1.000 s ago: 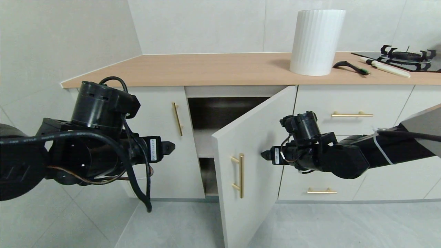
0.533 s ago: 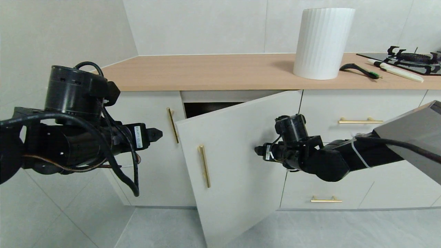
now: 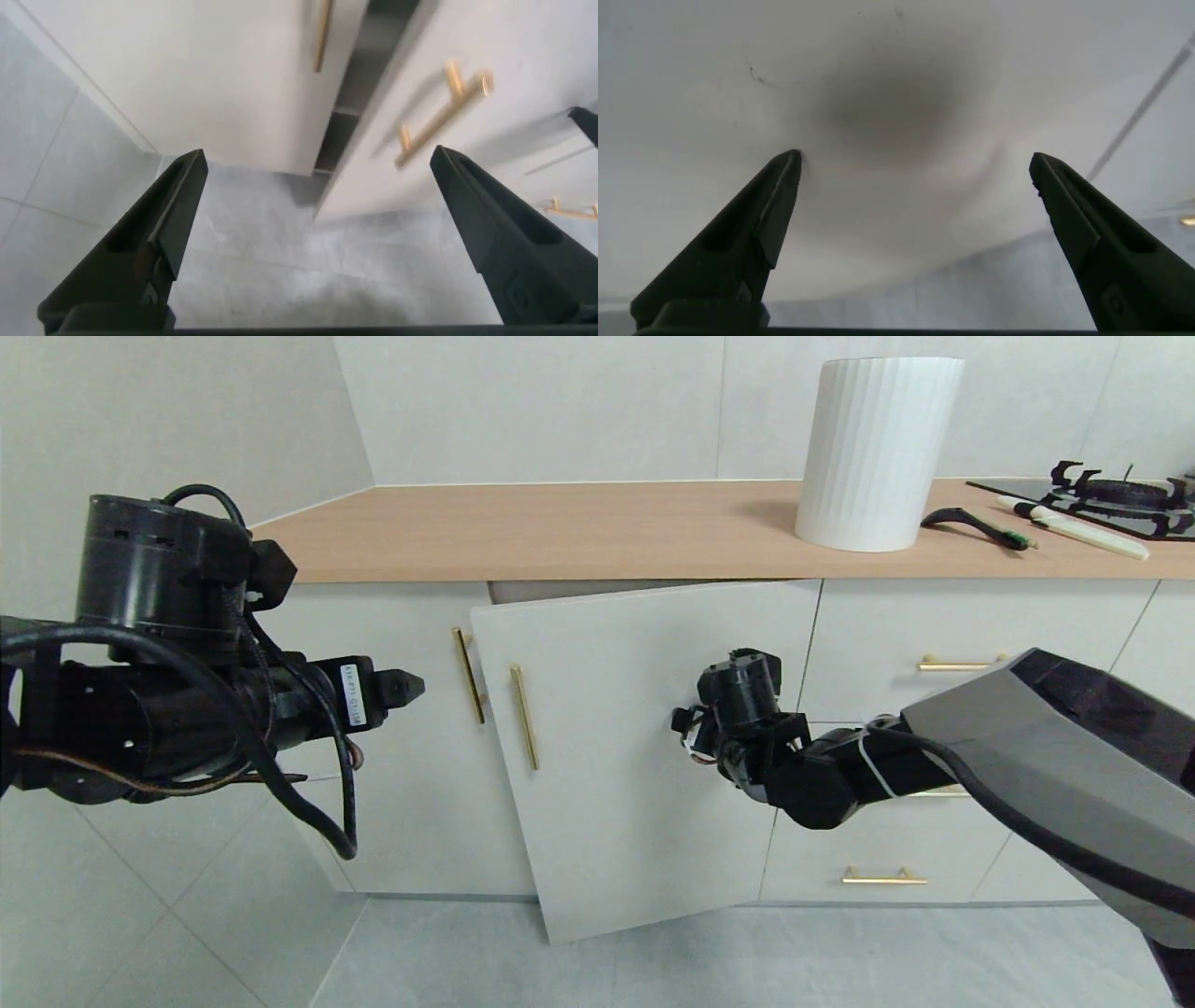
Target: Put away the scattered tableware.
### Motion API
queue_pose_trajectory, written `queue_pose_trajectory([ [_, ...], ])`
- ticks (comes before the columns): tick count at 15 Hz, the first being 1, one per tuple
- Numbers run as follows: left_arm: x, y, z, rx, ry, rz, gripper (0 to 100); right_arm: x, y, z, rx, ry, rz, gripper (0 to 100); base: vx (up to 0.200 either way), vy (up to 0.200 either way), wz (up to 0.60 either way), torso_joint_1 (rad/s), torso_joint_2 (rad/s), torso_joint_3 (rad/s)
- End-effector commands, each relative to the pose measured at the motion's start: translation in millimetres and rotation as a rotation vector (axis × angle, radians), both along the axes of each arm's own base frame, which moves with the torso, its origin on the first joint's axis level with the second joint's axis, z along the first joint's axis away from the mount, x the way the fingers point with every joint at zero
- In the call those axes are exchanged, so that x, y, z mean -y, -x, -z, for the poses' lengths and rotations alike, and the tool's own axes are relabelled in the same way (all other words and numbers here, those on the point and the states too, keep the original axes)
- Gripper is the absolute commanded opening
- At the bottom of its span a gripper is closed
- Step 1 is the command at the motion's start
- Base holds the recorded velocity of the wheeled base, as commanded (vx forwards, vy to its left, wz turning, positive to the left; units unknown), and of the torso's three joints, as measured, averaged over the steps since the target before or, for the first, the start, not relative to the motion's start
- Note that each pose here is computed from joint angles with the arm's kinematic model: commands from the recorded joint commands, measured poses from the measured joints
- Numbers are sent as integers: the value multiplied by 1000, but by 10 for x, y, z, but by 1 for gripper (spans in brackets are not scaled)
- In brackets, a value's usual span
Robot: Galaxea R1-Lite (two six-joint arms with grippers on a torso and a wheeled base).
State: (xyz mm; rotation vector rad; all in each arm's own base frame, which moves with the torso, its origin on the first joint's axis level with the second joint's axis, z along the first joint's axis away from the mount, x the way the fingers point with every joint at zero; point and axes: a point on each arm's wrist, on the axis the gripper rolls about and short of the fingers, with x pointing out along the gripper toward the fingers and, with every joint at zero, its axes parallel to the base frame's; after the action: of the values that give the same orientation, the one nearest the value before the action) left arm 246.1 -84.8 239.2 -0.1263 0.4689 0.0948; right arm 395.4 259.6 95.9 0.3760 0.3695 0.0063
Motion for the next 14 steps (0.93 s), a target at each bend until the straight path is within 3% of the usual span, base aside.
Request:
queue_pose_trajectory([
  [1, 3, -1, 1, 0, 0, 1, 100, -21, -62, 35, 7, -16, 16, 100, 0, 0, 0, 0, 0, 0],
  [5, 4, -3, 9, -3, -1, 1, 100, 43, -284, 17, 68, -24, 141, 100, 0, 0, 0, 0, 0, 0],
  [14, 7, -11, 16, -4, 0, 0, 100, 150, -348, -77, 93, -37, 186, 100, 0, 0, 0, 0, 0, 0],
])
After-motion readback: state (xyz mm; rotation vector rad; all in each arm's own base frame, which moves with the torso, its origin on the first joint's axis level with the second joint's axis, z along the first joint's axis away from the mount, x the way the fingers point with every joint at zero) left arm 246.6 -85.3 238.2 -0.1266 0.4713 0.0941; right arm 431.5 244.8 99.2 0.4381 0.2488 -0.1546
